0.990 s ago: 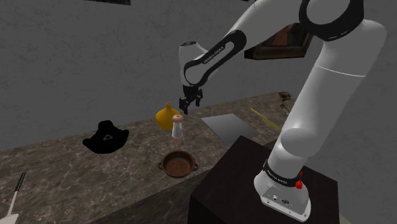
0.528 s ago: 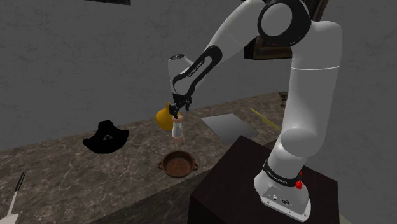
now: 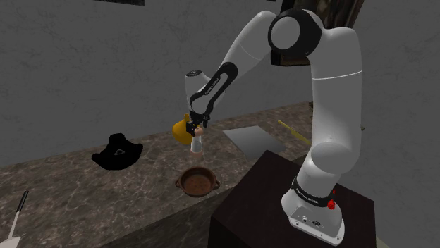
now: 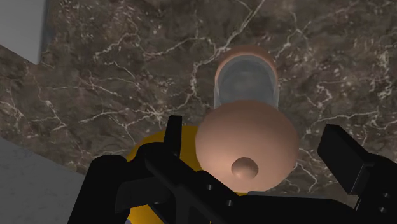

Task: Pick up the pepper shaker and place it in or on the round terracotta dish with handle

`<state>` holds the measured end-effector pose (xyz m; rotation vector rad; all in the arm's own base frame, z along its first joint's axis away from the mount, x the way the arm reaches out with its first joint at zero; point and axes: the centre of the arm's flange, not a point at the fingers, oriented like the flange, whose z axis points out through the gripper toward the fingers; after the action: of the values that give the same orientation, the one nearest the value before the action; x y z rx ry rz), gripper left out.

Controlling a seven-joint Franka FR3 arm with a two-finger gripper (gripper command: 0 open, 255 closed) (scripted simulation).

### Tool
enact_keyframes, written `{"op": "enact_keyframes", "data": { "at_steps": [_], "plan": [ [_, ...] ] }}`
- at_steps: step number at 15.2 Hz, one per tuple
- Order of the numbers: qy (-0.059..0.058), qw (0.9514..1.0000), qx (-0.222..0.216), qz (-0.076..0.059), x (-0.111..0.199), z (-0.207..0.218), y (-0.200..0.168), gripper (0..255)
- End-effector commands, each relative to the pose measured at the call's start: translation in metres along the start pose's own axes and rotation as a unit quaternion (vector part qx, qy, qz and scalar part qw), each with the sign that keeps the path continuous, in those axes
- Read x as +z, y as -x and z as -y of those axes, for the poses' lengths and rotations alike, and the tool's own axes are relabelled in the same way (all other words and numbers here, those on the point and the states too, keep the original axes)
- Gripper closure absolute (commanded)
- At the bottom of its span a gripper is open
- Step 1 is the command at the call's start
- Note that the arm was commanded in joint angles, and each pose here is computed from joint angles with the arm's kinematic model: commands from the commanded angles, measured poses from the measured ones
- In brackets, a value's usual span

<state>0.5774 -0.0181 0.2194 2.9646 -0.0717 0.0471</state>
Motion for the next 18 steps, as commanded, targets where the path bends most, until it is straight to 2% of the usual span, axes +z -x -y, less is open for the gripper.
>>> {"op": "enact_keyframes", "data": {
  "at_steps": [1,9,10,18],
  "plan": [
    [0.0,1.0,0.0,0.0,0.0123,0.0005,0.0005,0],
    [0.0,1.0,0.0,0.0,0.0123,0.0005,0.0005,0],
    [0.0,1.0,0.0,0.0,0.0123,0.0005,0.0005,255],
    [0.0,1.0,0.0,0.0,0.0122,0.0006,0.0004,255]
  ]
}}
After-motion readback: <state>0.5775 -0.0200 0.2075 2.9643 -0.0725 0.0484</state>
